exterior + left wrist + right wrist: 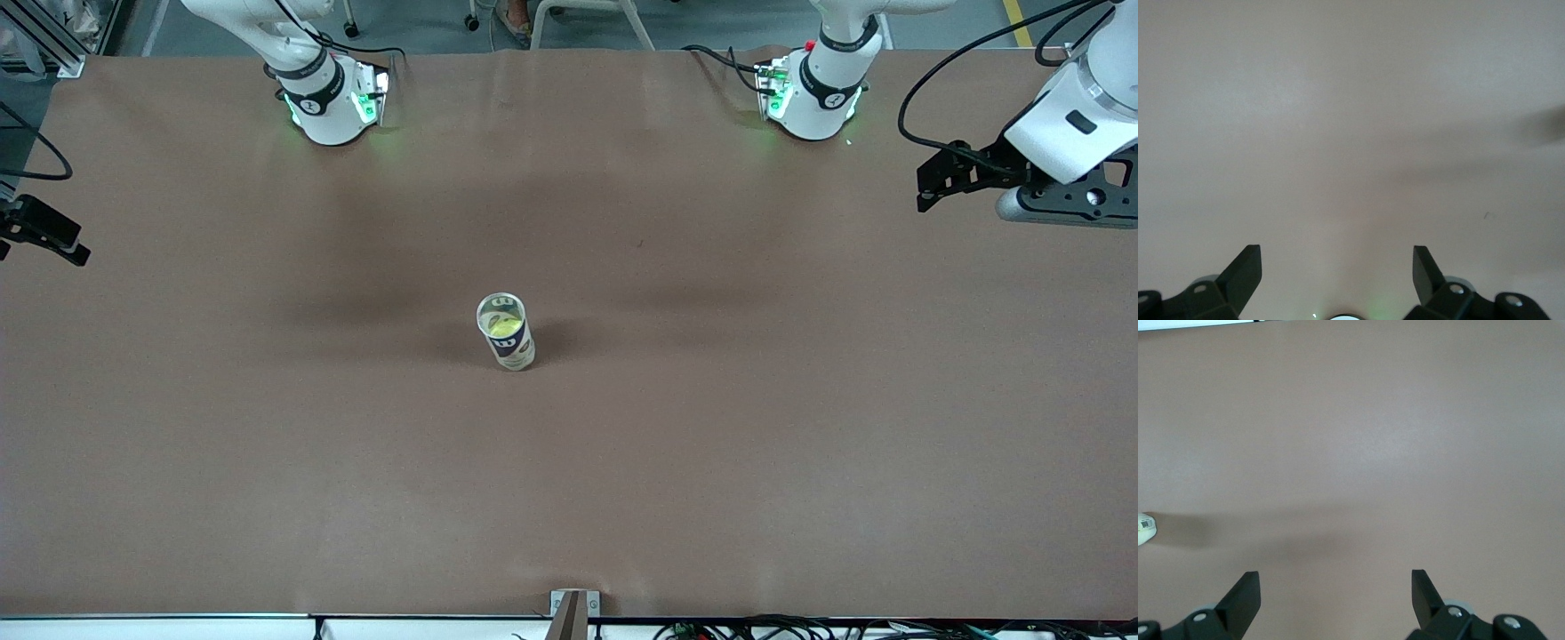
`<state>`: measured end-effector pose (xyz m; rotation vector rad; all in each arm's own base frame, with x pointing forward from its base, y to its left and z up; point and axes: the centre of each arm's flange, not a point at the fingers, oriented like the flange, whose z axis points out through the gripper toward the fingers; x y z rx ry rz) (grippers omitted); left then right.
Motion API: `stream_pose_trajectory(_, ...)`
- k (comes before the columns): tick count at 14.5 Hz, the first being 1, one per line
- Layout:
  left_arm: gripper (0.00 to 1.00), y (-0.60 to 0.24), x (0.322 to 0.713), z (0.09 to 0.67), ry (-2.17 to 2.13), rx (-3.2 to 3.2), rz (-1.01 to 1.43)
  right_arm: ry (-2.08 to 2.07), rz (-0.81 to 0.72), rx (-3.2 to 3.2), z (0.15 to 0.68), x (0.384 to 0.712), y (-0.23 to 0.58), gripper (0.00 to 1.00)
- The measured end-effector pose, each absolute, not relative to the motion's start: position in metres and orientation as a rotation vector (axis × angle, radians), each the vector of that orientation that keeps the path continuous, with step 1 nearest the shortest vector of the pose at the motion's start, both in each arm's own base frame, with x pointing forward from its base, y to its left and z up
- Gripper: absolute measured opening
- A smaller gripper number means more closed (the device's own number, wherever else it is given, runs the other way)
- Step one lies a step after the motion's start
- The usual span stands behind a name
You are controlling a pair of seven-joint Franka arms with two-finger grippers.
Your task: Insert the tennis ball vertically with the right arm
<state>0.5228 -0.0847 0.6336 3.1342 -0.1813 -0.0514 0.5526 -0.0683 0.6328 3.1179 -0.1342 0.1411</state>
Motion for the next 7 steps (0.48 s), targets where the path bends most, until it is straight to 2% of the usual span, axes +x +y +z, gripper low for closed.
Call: stream_pose_trajectory(7, 1.00, -0.0747, 0.5313, 0.6307, -0.151, 3.133, -0.045, -0.109, 0.144, 3.119, 0.6336, 0.5537, -0.0589, 1.00)
